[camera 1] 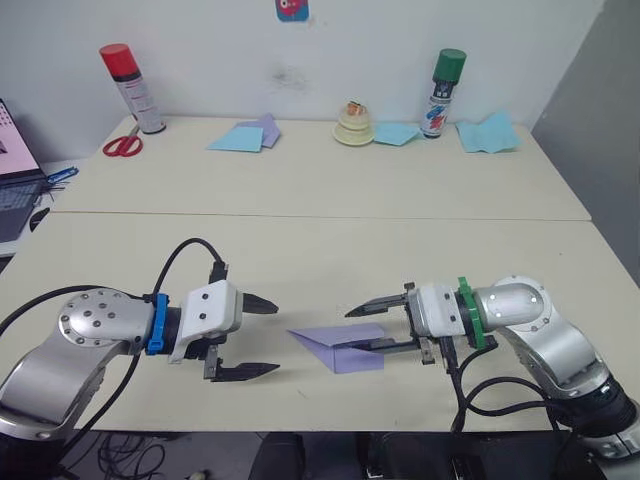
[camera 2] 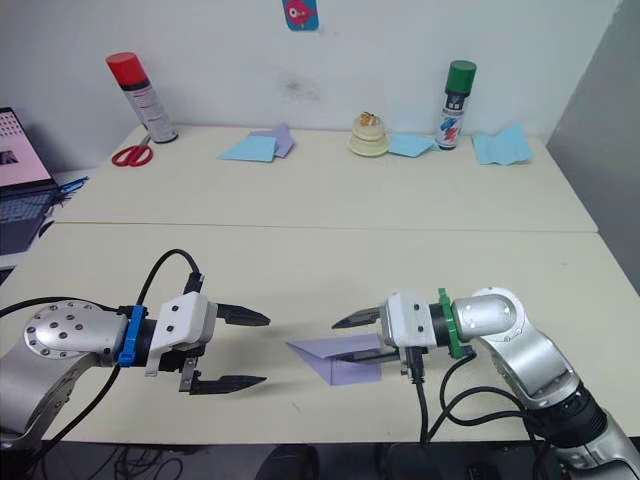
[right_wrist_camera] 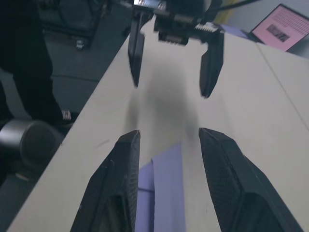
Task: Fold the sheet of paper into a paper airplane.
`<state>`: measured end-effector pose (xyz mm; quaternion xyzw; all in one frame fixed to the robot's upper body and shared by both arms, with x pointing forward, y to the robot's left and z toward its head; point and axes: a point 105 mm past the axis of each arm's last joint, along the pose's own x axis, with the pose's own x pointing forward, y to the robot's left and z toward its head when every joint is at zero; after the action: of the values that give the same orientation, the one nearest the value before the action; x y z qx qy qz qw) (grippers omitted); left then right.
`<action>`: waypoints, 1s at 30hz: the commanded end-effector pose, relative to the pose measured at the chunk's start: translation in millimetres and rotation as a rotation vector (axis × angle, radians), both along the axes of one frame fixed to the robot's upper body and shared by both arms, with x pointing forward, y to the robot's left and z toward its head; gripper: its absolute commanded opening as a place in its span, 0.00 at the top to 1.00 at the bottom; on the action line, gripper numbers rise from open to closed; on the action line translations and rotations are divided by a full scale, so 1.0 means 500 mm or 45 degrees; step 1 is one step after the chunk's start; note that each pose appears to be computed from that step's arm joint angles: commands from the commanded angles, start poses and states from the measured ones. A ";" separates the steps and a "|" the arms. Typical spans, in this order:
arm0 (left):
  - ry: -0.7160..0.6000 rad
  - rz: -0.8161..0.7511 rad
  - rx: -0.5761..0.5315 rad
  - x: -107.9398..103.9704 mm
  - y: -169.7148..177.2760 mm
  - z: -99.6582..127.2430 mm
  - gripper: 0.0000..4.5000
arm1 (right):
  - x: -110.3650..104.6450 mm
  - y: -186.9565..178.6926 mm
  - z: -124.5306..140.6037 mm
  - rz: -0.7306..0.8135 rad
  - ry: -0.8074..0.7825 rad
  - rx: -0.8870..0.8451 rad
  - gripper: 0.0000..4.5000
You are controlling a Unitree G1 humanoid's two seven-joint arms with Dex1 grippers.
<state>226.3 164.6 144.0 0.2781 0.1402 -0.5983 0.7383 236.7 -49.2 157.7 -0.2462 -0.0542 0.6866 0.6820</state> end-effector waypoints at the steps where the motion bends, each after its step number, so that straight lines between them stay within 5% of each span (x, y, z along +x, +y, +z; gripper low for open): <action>1: -0.027 -0.049 -0.024 -0.004 -0.018 0.010 0.00 | 0.021 0.004 -0.040 -0.101 0.021 -0.101 0.86; 3: -0.023 -0.055 -0.030 -0.004 -0.021 0.011 0.00 | 0.026 0.006 -0.069 -0.124 0.041 -0.152 0.99; 11: -0.019 -0.039 -0.106 0.011 -0.046 0.007 0.00 | 0.033 0.003 -0.141 -0.203 0.198 -0.313 0.99; 25: 0.151 0.019 -0.129 0.071 -0.084 -0.101 0.98 | 0.034 0.012 -0.177 -0.283 0.252 -0.338 1.00; 30: 0.131 0.033 -0.094 0.089 -0.087 -0.130 1.00 | 0.033 0.016 -0.177 -0.291 0.251 -0.328 1.00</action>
<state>268.0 123.3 75.3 0.1983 0.1742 -0.6055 0.7508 255.0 -43.1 68.6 -0.2629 0.1332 0.6280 0.7203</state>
